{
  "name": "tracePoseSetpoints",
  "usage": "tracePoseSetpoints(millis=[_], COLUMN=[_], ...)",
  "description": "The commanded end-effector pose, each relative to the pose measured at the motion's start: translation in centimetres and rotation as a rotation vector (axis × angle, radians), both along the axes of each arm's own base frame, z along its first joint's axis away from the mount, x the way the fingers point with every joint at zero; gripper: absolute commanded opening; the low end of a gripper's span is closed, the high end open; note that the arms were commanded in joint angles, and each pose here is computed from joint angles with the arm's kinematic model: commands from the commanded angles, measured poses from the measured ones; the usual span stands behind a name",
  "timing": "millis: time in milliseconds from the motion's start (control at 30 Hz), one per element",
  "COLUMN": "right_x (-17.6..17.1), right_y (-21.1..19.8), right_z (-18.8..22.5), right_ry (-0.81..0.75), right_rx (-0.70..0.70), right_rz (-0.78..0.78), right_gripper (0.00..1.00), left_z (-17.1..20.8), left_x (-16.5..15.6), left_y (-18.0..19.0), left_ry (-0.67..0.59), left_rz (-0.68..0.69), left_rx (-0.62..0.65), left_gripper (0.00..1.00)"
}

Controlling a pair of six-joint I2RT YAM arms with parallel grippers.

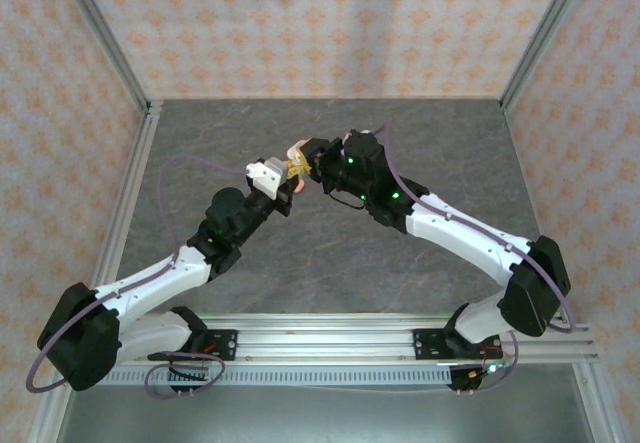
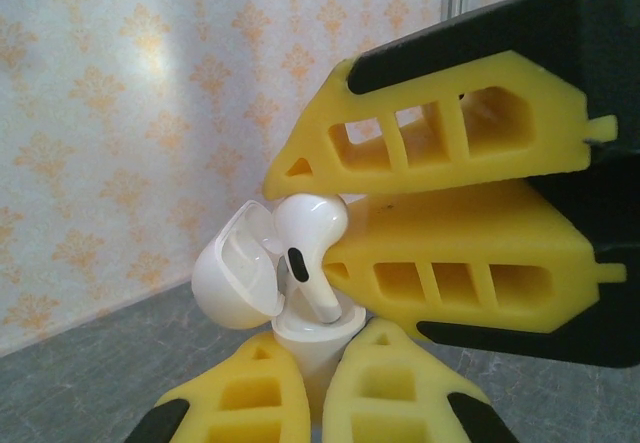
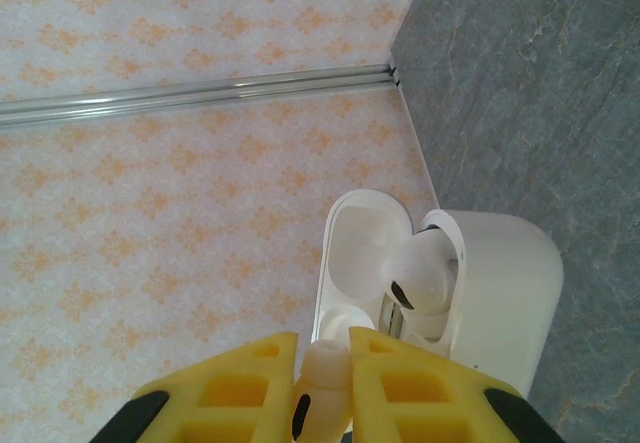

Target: Insert the wireless bluetooth earbuds into the charging case

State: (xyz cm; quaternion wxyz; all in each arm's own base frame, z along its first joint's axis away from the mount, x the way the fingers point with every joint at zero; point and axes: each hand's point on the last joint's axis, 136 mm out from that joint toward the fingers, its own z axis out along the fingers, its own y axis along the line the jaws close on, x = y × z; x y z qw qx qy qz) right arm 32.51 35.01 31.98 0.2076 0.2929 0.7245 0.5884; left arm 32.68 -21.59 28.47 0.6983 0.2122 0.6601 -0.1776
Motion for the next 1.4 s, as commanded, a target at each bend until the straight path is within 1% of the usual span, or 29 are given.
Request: tracePoseSetpoints(millis=[0, 67, 167, 233, 300, 400, 533, 633, 733, 833, 900, 1033, 1133, 1267, 1367], right_x=[-1.1, -1.0, -0.5, -0.5, -0.6, -1.6, -4.2, -6.0, -7.2, -7.9, -8.2, -8.9, -9.1, -8.9, -8.1], right_y=[0.9, -0.2, -3.2, -5.8, -8.3, -11.8, -14.9, -15.5, -15.8, -15.5, -15.0, -14.2, -13.5, -12.9, -12.8], right_z=[0.2, -0.1, -0.1, -0.5, -1.9, -6.2, -14.6, -20.0, -24.3, -26.8, -28.2, -30.6, -31.8, -31.7, -29.9], right_ry=[-0.006, -0.009, -0.017, -0.008, 0.025, 0.109, 0.259, 0.355, 0.435, 0.484, 0.516, 0.594, 0.641, 0.659, 0.633], right_rx=[0.019, 0.01, 0.004, -0.033, -0.091, -0.206, -0.39, -0.472, -0.56, -0.639, -0.683, -0.757, -0.75, -0.712, -0.666], right_rz=[0.038, 0.003, -0.068, -0.111, -0.148, -0.195, -0.201, -0.159, -0.104, -0.025, 0.043, 0.161, 0.209, 0.237, 0.254], right_gripper=[0.17, 0.17, 0.17, 0.18, 0.19, 0.19, 0.19, 0.19, 0.19, 0.19, 0.2, 0.23, 0.3, 0.42, 0.47], left_z=[2.5, 2.0, 0.5, -0.7, -1.8, -3.0, -3.6, -3.8, -3.0, -2.4, -2.0, -1.2, -0.8, -0.7, -0.6], left_x=[-0.1, -0.1, -0.3, -0.6, -0.9, -1.7, -3.2, -4.8, -6.4, -7.5, -7.8, -8.2, -8.4, -8.5, -8.6], left_y=[-0.4, -0.3, 0.0, 0.7, 1.5, 2.5, 3.2, 2.4, 1.5, 0.7, 0.6, 0.9, 1.2, 1.4, 1.6], left_ry=[-0.077, -0.06, -0.02, 0.002, 0.029, 0.06, 0.072, 0.041, 0.01, 0.009, 0.01, -0.002, -0.007, -0.005, -0.007], left_rz=[-0.007, -0.006, 0.002, 0.023, 0.049, 0.072, 0.052, -0.042, -0.134, -0.211, -0.229, -0.221, -0.215, -0.21, -0.201], left_rx=[-0.018, 0.002, 0.05, 0.071, 0.092, 0.116, 0.135, 0.146, 0.13, 0.154, 0.164, 0.16, 0.155, 0.164, 0.174], left_gripper=[0.0, 0.0, 0.0, 0.0, 0.0, 0.0, 0.0, 0.0, 0.0, 0.0, 0.0, 0.0, 0.0, 0.0, 0.0])
